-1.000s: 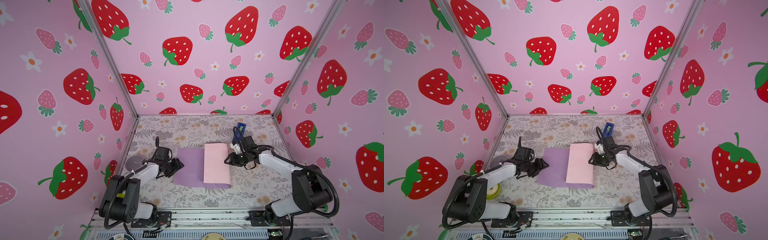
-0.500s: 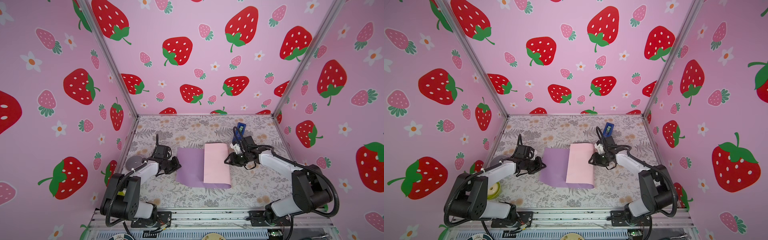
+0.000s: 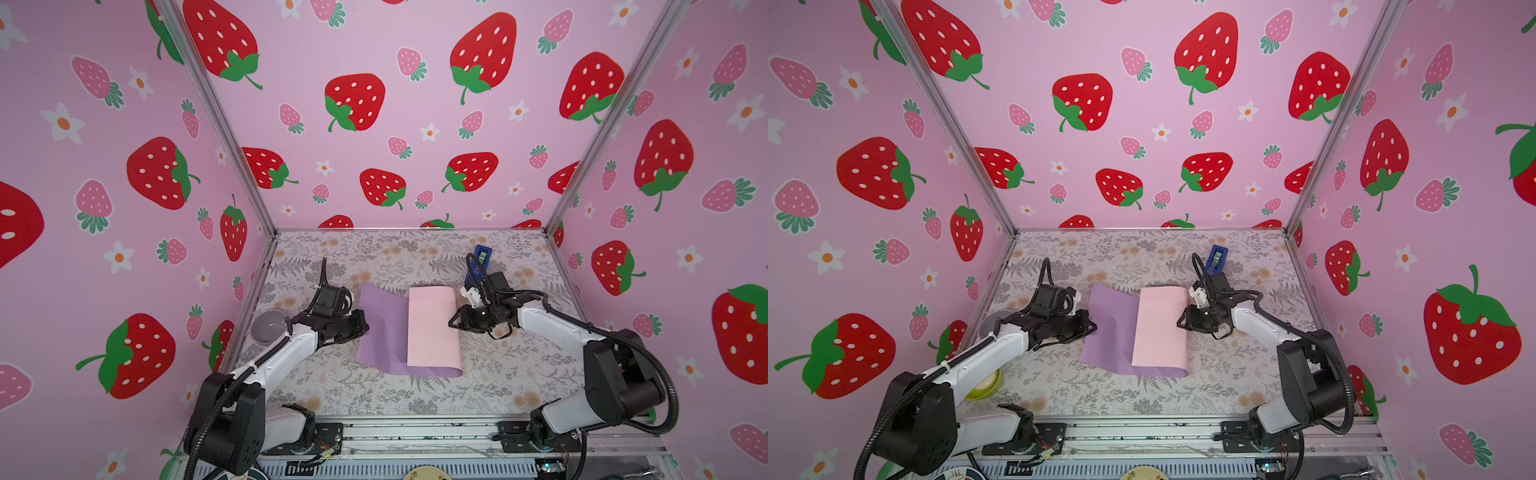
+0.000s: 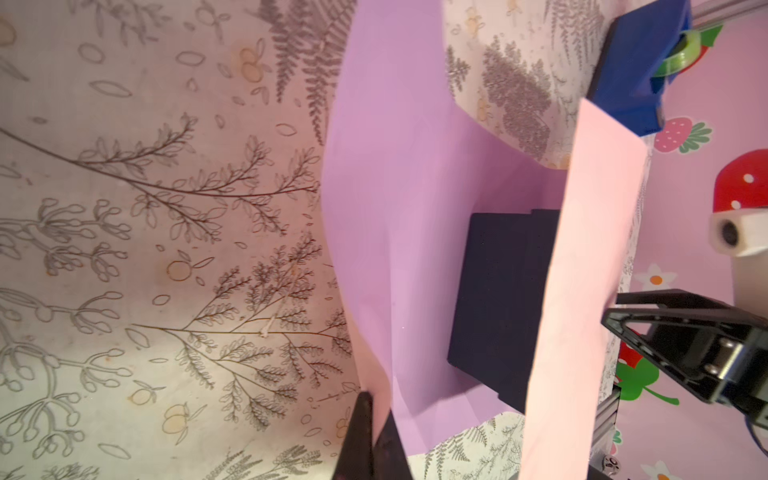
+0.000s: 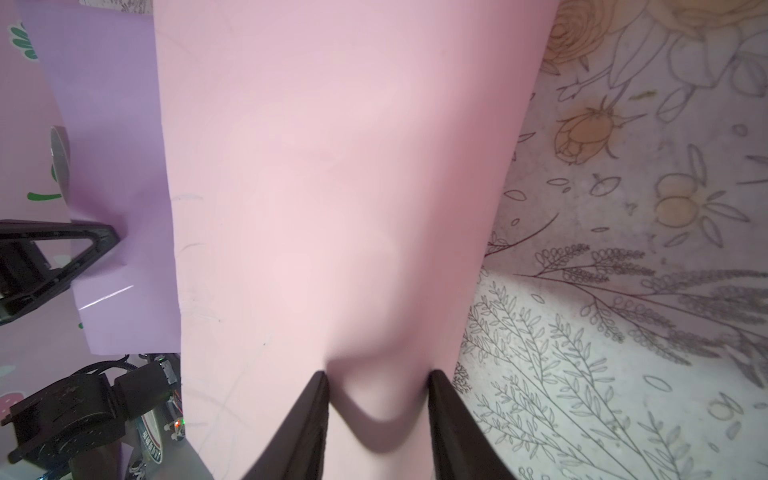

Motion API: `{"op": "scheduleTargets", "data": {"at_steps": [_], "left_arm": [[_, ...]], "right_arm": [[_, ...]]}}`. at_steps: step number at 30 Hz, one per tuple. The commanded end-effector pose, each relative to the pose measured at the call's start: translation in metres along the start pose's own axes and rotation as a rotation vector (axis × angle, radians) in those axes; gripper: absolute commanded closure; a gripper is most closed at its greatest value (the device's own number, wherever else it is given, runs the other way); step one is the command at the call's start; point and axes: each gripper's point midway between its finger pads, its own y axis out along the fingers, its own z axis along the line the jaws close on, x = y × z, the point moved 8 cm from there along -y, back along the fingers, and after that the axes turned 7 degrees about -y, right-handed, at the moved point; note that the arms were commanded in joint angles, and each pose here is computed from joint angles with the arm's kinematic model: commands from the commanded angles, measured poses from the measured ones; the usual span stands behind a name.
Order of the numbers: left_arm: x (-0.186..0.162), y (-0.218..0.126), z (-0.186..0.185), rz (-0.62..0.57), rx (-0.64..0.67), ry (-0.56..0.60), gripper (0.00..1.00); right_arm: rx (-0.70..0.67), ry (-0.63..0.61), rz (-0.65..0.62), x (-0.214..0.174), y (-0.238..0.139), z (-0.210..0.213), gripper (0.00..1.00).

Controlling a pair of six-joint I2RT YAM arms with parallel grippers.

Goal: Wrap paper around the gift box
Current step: 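Lift the paper edge with the left gripper up over the box toward the right gripper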

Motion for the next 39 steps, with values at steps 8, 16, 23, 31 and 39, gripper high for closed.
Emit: {"op": "scheduleTargets", "data": {"at_steps": [8,16,23,31,39], "left_arm": [[-0.008,-0.022,-0.062,0.017,-0.042,0.087,1.00],[-0.018,-0.008,-0.101,0.091,-0.113,0.111,1.00],[-0.026,0.009,-0.126,0.143,-0.121,0.088,1.00],[-0.027,0.016,-0.143,0.126,-0.128,0.038,1.00],[-0.037,0.024,-0.149,0.114,-0.095,-0.026,1.00]], "right_arm": [[-0.115,0.066,0.124,-0.029,0.011,-0.019,0.59],[-0.111,0.066,0.126,-0.028,0.012,-0.018,0.59],[-0.111,0.070,0.123,-0.028,0.012,-0.017,0.59],[-0.104,0.070,0.123,-0.027,0.012,-0.015,0.59],[-0.102,0.070,0.128,-0.028,0.014,-0.014,0.59]]}}
